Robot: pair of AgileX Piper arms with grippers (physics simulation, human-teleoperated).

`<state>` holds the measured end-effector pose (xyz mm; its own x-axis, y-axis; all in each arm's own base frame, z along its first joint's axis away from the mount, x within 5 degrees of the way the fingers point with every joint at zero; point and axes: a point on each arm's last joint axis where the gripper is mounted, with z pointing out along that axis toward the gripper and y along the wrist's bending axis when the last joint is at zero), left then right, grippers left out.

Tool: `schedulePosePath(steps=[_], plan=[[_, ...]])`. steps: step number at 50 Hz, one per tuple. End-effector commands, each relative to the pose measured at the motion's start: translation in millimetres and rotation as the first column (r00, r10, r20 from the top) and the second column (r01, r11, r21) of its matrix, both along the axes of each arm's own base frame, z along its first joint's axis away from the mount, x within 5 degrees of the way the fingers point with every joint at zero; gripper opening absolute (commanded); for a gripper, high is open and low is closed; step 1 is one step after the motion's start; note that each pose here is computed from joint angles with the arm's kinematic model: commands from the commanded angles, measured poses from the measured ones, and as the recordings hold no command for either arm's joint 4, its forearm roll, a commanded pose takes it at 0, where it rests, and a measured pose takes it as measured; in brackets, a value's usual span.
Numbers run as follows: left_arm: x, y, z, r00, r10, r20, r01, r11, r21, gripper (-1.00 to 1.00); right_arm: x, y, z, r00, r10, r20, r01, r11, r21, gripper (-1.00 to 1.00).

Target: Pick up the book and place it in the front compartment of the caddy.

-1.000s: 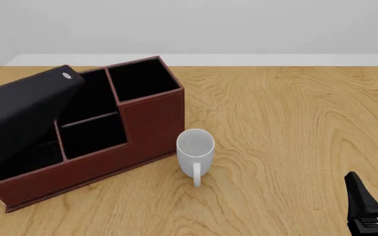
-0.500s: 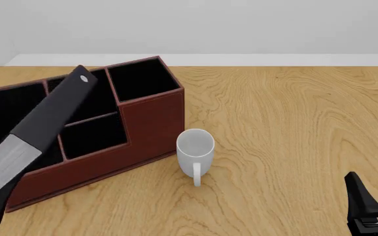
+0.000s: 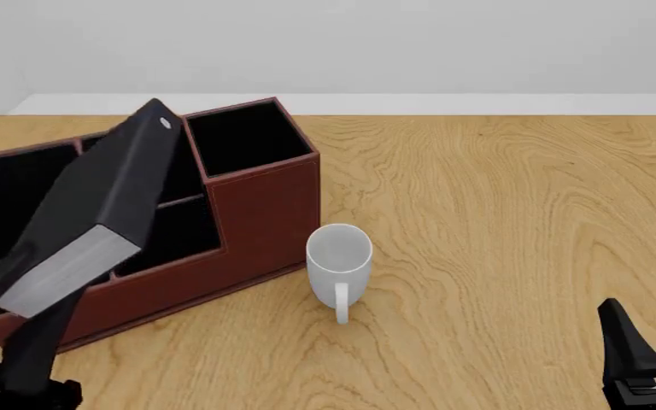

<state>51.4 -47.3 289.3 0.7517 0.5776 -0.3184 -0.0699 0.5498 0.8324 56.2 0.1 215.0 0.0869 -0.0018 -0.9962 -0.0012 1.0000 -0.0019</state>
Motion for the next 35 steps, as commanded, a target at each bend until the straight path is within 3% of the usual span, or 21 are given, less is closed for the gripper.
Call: schedulePosePath(steps=[1, 3, 8, 25, 35], plan=[[15.3, -7.0, 7.8, 0.995, 0.09, 0.032, -0.092, 0.994, 0.054, -1.0, 0.0, 0.0, 0.0, 1.0, 0.0, 0.0, 0.0, 1.0, 0.0, 1.0], [21.9, -8.5, 8.3, 0.991, 0.129, 0.043, -0.132, 0.989, 0.062, -1.0, 0.0, 0.0, 0.0, 1.0, 0.0, 0.0, 0.0, 1.0, 0.0, 1.0], [19.1, -9.2, 10.7, 0.993, 0.109, 0.045, -0.112, 0.991, 0.074, -1.0, 0.0, 0.0, 0.0, 1.0, 0.0, 0.0, 0.0, 1.0, 0.0, 1.0], [33.2, -8.5, 24.6, 0.977, 0.208, 0.034, -0.211, 0.97, 0.12, -1.0, 0.0, 0.0, 0.0, 1.0, 0.0, 0.0, 0.0, 1.0, 0.0, 1.0], [33.6, -7.8, 37.4, 0.975, 0.22, 0.022, -0.221, 0.964, 0.146, -1.0, 0.0, 0.0, 0.0, 1.0, 0.0, 0.0, 0.0, 1.0, 0.0, 1.0]])
